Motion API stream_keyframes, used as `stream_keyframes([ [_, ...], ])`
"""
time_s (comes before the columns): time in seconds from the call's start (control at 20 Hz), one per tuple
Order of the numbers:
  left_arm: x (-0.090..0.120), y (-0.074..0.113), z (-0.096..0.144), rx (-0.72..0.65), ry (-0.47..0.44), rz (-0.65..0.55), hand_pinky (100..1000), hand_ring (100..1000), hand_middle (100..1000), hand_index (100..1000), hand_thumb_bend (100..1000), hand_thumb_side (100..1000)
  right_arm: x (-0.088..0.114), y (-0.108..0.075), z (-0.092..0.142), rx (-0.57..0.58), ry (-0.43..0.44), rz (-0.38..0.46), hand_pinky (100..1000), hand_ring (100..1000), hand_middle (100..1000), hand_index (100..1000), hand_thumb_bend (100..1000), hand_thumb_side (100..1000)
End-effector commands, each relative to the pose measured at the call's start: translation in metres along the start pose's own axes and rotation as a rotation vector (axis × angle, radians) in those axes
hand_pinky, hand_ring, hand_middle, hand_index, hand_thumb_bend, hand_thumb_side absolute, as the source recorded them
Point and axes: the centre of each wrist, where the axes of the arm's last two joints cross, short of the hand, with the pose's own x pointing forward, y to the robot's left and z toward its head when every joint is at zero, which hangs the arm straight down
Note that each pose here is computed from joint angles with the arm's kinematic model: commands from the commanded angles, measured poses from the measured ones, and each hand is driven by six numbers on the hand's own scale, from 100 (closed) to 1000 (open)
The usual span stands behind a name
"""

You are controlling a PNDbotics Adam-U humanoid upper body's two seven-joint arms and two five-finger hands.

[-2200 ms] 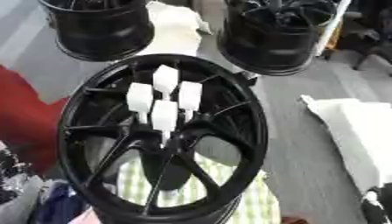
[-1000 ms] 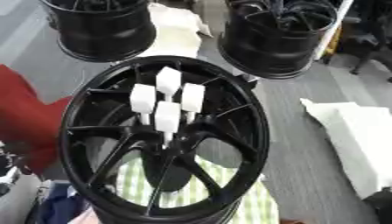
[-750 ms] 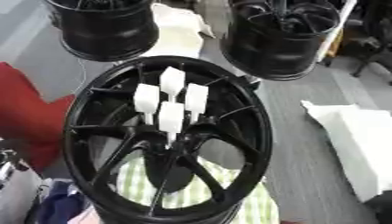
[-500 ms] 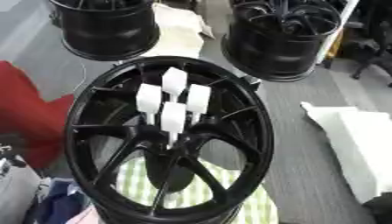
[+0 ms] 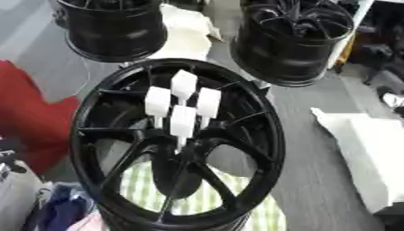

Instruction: Pull the pin out of the wheel hub.

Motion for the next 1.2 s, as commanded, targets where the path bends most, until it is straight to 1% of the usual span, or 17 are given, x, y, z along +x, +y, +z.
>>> stream_keyframes([
  [0.05,0.009,0.005,-0.001,-0.018,-0.017,-0.037,619,716,713,836,100,291,0.019,-0.013,-0.003,0.099,-0.052,0.035,306,586,891,908,465,208],
  [0.1,0.009,0.005,-0.002,-0.021,-0.016,-0.038,619,716,713,837,100,290,0.025,-0.015,-0.005,0.124,-0.067,0.035,343,597,894,916,465,210],
  [0.15,0.009,0.005,-0.002,-0.023,-0.015,-0.039,619,716,713,837,100,290,0.032,-0.015,-0.007,0.147,-0.081,0.036,349,598,894,917,466,209],
  [0.2,0.009,0.005,-0.002,-0.026,-0.015,-0.039,619,716,713,837,100,290,0.038,-0.016,-0.008,0.168,-0.093,0.036,377,605,896,920,466,210],
  [0.35,0.009,0.004,-0.003,-0.033,-0.016,-0.04,619,716,719,837,100,289,0.055,-0.017,-0.012,0.21,-0.117,0.038,387,606,897,919,473,211],
  [0.55,0.009,0.003,-0.004,-0.04,-0.017,-0.039,619,715,720,838,100,286,0.074,-0.018,-0.016,0.234,-0.131,0.036,406,615,901,918,484,216],
  [0.65,0.008,0.002,-0.004,-0.044,-0.018,-0.038,619,715,720,838,100,286,0.081,-0.018,-0.02,0.242,-0.137,0.032,417,622,904,917,491,217],
  [0.7,0.008,0.002,-0.005,-0.046,-0.019,-0.038,619,715,720,838,100,286,0.084,-0.018,-0.022,0.248,-0.141,0.032,423,624,904,917,508,228],
  [0.8,0.008,0.001,-0.006,-0.051,-0.02,-0.038,619,715,720,838,100,285,0.09,-0.016,-0.027,0.261,-0.153,0.032,433,627,905,916,491,213],
  [1.05,0.008,-0.001,-0.007,-0.058,-0.021,-0.033,618,714,719,838,100,283,0.104,-0.008,-0.036,0.311,-0.196,0.041,508,665,918,919,478,217],
  [1.1,0.008,-0.001,-0.007,-0.059,-0.021,-0.032,618,714,719,838,100,283,0.106,-0.006,-0.037,0.321,-0.204,0.043,533,685,925,920,480,213],
  [1.2,0.008,-0.002,-0.008,-0.062,-0.022,-0.03,618,714,718,838,100,282,0.11,-0.002,-0.04,0.342,-0.217,0.044,555,712,932,918,482,209],
])
